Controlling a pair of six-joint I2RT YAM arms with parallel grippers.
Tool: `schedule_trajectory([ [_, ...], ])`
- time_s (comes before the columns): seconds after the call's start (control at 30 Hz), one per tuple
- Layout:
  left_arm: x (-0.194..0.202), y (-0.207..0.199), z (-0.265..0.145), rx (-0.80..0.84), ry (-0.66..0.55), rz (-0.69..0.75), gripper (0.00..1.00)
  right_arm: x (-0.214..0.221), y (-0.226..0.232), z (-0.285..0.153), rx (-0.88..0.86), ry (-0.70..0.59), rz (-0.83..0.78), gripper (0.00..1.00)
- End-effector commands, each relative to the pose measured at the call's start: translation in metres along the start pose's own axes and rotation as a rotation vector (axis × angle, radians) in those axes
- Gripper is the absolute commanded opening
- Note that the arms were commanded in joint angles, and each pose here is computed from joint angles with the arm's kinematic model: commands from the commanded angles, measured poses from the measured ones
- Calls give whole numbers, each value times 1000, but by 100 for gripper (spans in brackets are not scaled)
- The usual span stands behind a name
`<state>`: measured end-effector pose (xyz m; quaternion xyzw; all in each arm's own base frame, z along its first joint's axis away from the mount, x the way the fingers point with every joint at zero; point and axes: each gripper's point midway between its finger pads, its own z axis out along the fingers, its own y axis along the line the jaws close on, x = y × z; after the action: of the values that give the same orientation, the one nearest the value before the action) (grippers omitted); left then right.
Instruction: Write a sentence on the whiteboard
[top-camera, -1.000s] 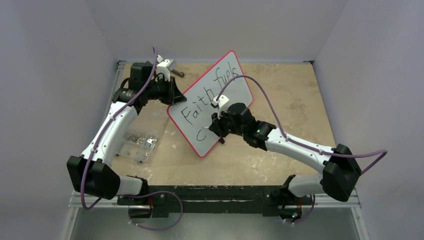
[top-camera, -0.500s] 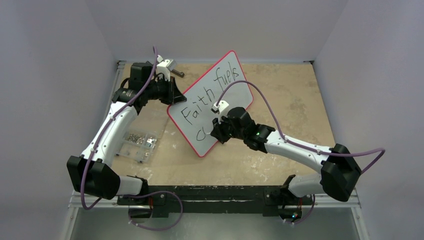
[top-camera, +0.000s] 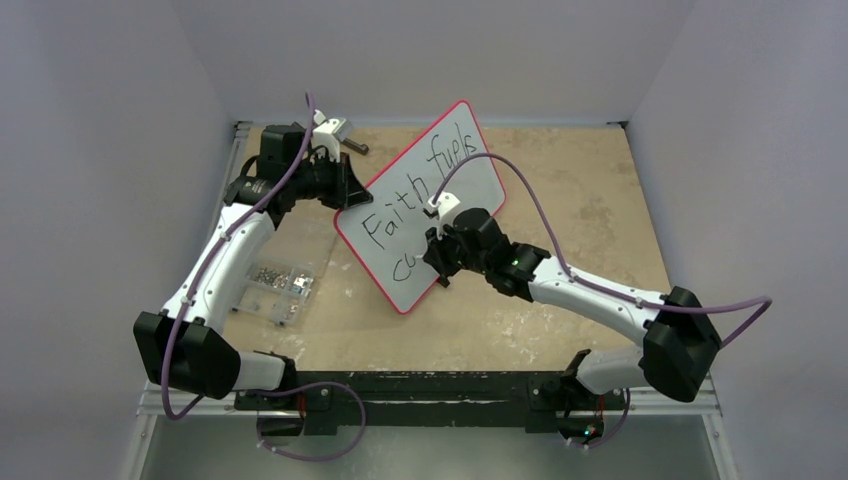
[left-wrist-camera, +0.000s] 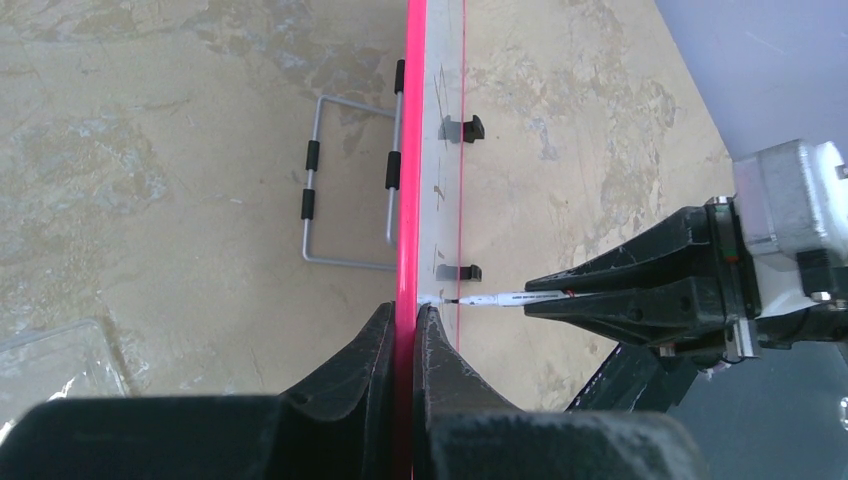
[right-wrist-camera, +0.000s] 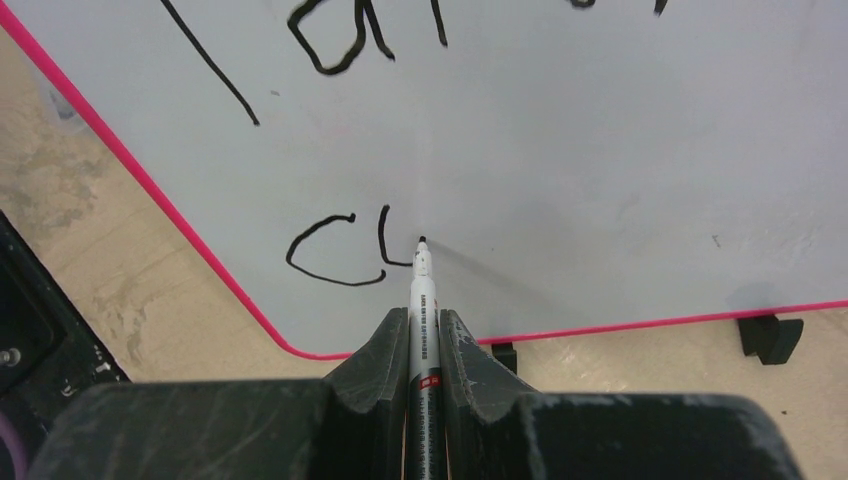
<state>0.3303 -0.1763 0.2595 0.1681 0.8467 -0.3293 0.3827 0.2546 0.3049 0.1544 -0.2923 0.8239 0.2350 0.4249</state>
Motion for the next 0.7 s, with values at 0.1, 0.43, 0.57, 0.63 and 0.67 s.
schedule_trajectory([
  [0.1,-18,22,-7,-115,-69,61,0,-55,7,-2,-11,-127,-15,0],
  [0.43,-18,21,-7,-113,-70,64,0,-41,20,5,-91,-92,-13,0],
  [0.57,-18,22,-7,-114,-69,63,0,-34,25,5,-122,-79,-8,0],
  [0.63,-18,21,-7,-114,-70,63,0,-31,26,5,-129,-73,-7,0],
  [0.67,-18,22,-7,-114,-69,62,0,-29,25,6,-125,-68,-5,0],
])
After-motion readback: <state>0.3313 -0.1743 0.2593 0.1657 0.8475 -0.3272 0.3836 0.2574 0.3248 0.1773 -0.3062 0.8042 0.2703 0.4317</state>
